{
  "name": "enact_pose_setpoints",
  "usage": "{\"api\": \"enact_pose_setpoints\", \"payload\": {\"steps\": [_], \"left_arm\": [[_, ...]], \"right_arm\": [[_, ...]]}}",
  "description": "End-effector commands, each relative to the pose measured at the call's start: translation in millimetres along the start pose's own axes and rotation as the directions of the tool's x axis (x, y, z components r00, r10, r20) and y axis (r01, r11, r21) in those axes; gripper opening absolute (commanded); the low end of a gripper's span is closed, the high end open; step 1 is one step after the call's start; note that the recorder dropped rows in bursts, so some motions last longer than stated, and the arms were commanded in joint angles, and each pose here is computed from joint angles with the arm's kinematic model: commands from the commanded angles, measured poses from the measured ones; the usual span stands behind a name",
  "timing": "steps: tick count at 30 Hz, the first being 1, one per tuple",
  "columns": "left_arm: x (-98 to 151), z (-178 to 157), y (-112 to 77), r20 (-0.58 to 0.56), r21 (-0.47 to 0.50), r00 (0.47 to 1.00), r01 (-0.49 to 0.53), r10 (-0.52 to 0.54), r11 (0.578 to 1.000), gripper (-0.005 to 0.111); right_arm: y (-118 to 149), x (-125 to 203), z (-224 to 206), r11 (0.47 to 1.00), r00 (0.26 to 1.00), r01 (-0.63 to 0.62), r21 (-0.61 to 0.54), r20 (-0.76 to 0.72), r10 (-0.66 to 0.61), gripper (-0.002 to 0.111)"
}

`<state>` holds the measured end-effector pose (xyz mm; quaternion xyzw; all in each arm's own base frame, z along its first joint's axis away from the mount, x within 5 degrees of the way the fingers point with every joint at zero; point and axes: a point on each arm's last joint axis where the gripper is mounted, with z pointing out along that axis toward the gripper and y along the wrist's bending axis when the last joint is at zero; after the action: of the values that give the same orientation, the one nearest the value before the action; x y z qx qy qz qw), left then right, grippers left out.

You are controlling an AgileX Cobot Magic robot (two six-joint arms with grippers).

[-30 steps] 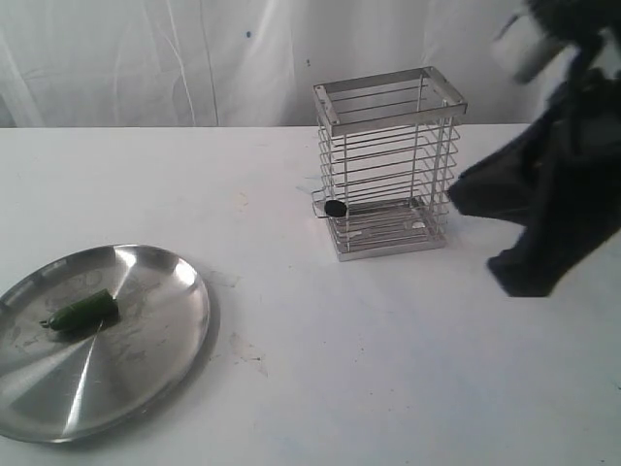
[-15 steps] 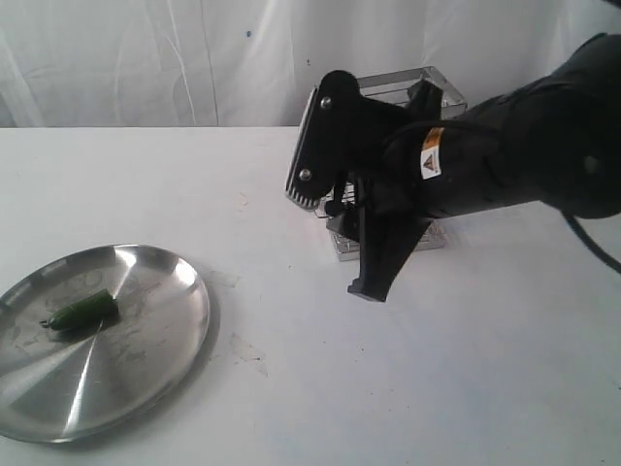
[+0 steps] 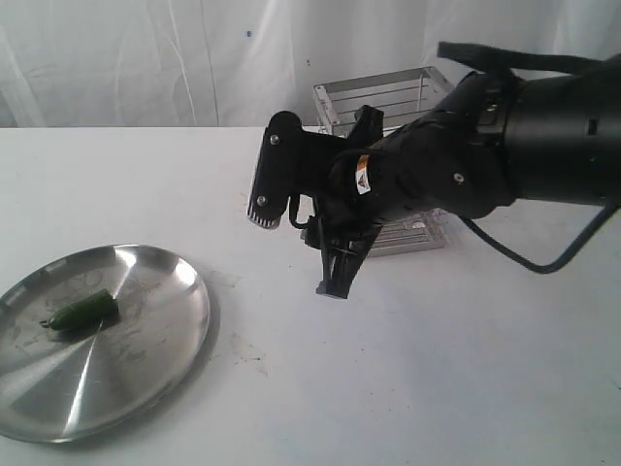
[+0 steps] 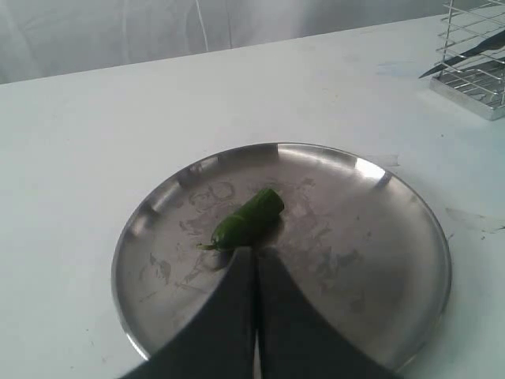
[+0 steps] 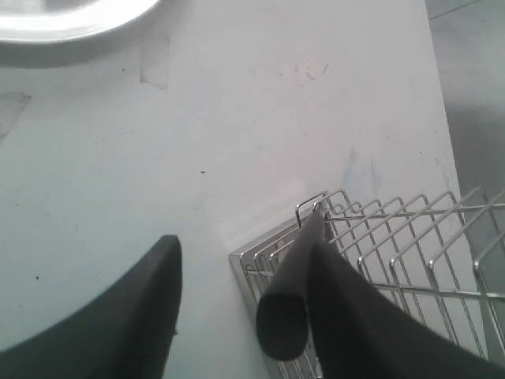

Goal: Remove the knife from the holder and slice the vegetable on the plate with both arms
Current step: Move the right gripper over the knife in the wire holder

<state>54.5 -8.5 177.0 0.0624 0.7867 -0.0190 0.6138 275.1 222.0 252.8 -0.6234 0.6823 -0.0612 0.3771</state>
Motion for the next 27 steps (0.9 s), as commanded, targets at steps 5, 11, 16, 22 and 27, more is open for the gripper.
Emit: {"api": "enact_pose_setpoints", "payload": {"steps": [5, 11, 16, 22, 27], "left_arm": [[1, 0, -0.3, 0.003, 0.005, 1.000, 0.000, 0.000, 1.000, 0.000], [1, 0, -0.3, 0.003, 0.005, 1.000, 0.000, 0.000, 1.000, 0.000], [1, 0, -0.3, 0.003, 0.005, 1.000, 0.000, 0.000, 1.000, 0.000], [1, 0, -0.3, 0.003, 0.005, 1.000, 0.000, 0.000, 1.000, 0.000], [1, 0, -0.3, 0.003, 0.005, 1.000, 0.000, 0.000, 1.000, 0.000]], "right_arm": [[1, 0, 16, 0.997, 0.996, 0.073, -0.010, -0.042, -0.073, 0.047], [-2, 8, 24, 0.994, 0.991, 0.111, -0.007, -0.078, -0.111, 0.047], [-5, 9, 30, 0.989, 0.984, 0.149, 0.000, -0.099, -0.148, 0.047], [-12, 9, 37, 0.987, 0.980, 0.160, 0.006, -0.121, -0.158, 0.047], [-19, 16, 39, 0.987, 0.978, 0.161, 0.018, -0.138, -0.157, 0.033]]}}
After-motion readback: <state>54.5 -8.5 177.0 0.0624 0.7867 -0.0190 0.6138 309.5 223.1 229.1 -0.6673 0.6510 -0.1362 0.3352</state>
